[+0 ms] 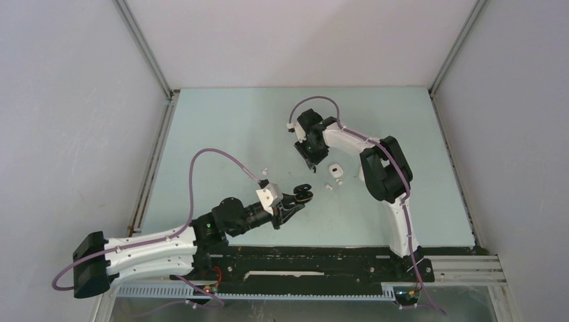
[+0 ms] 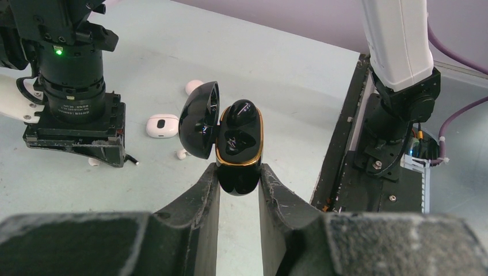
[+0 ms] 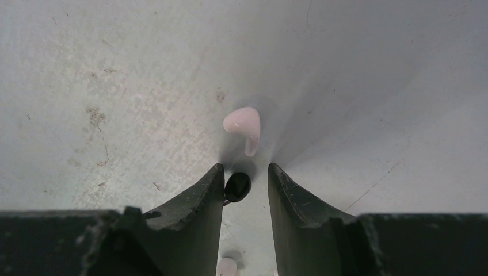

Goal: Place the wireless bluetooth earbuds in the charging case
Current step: Pick up the earbud from the center of the board.

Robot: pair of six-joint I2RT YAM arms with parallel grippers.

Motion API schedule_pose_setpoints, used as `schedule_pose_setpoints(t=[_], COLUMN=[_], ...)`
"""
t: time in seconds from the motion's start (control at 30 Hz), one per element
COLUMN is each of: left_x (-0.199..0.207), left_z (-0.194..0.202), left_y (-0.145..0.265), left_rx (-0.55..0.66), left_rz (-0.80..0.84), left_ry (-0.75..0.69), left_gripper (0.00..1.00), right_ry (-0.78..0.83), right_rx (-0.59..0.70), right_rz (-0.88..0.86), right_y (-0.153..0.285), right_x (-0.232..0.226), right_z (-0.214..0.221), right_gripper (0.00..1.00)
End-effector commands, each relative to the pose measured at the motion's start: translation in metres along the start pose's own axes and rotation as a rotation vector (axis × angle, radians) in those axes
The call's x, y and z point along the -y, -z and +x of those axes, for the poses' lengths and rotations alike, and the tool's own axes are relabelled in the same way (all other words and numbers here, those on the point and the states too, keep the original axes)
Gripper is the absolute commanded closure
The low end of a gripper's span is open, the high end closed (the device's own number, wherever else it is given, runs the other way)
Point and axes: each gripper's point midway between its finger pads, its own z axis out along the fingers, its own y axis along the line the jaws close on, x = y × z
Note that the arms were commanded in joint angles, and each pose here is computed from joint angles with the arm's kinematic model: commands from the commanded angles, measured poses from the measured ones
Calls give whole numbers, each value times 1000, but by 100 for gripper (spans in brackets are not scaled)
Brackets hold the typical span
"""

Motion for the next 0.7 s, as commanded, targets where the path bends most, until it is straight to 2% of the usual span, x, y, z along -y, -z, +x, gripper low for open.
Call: schedule_pose_setpoints(t=[0.0, 0.43, 0.53, 0.57, 0.67], left_x=[6, 7, 7, 8, 7], left_z=[-23, -22, -20, -20, -20], left_y=[-4, -5, -5, -5, -5], left_rx=[73, 73, 70, 70, 71], left_rz=[26, 30, 30, 32, 30], left_ry=[17, 25, 25, 25, 22], left_gripper=[100, 100, 100, 100, 100], right_ry=[-5, 11, 14, 11, 0], right_rx=[-23, -37, -29, -19, 40], right_rz=[27, 16, 5, 2, -23], right_y=[5, 1, 5, 9, 32], right_x=[2, -1, -4, -4, -5], right_z=[11, 17, 14, 12, 0], right_gripper=[65, 77, 86, 92, 100])
